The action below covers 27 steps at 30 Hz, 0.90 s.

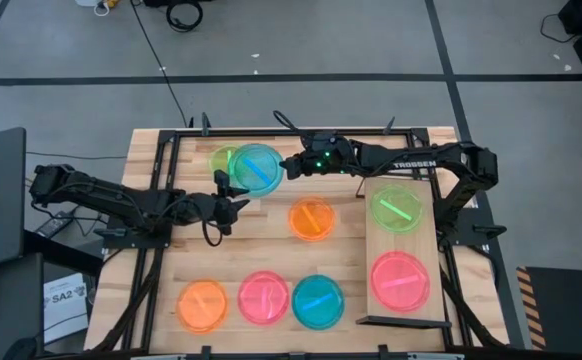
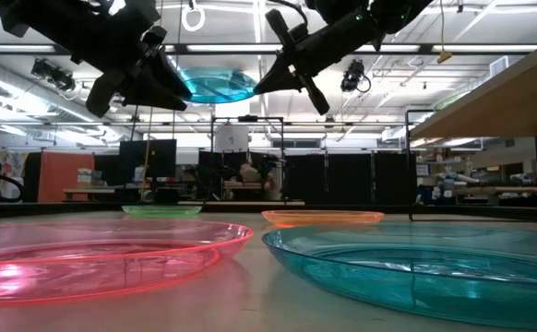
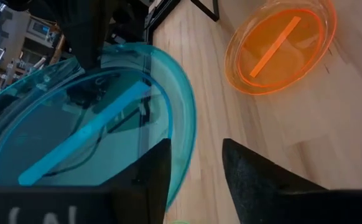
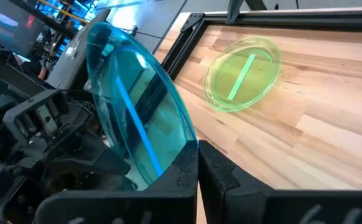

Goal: Place and stack plates onto a shelf
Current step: Stack the top blue transparent plate on top of the green transparent plate on the shelf

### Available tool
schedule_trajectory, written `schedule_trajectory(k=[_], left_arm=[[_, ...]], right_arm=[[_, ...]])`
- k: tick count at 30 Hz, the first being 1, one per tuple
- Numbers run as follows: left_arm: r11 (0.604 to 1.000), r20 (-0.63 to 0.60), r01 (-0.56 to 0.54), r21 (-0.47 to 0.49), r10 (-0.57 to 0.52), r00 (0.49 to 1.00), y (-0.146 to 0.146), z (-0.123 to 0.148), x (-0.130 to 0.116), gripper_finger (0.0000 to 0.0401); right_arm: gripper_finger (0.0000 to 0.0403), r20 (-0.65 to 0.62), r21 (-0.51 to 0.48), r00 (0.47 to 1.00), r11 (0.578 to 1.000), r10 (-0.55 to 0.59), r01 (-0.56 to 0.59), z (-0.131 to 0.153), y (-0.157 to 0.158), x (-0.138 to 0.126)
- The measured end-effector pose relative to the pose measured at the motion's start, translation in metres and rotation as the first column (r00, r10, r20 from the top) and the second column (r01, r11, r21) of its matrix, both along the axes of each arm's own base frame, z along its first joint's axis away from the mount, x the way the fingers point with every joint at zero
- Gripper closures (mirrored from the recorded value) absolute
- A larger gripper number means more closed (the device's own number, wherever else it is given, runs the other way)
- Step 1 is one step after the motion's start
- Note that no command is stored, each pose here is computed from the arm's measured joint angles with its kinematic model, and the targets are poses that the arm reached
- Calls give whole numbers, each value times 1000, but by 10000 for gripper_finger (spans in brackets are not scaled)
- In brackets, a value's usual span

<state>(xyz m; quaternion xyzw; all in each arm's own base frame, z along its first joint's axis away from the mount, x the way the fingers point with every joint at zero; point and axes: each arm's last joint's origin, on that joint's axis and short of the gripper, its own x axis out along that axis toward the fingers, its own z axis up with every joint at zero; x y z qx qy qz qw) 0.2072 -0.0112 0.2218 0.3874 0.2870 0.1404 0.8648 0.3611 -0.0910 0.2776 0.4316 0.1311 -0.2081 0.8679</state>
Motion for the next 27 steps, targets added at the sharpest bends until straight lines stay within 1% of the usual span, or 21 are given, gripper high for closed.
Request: schedule_trajectory(k=[4,16,19,23,27], left_arm=[[1000,0,1,-1,-1,1000,0,0,0,244],[1000,-2,2,-6,-2,1000,0,-1,0,243],[999,15,-11,-34,11,1000,0,-1,0,243],[997,35,-27,-70,30,999,0,0,0,243],[996,45,-35,-87,39,998,0,0,0,243]], right_arm=[[396,-6,-20,1000,1000,-18,18,0,-10,-3],[397,-11,-56,995,993,-103,102,1,-46,-15],[397,-11,-56,993,991,-119,118,3,-55,-20],[397,14,-54,992,991,-124,125,14,-60,-30],[397,4,-74,992,989,-130,130,33,-58,-49]])
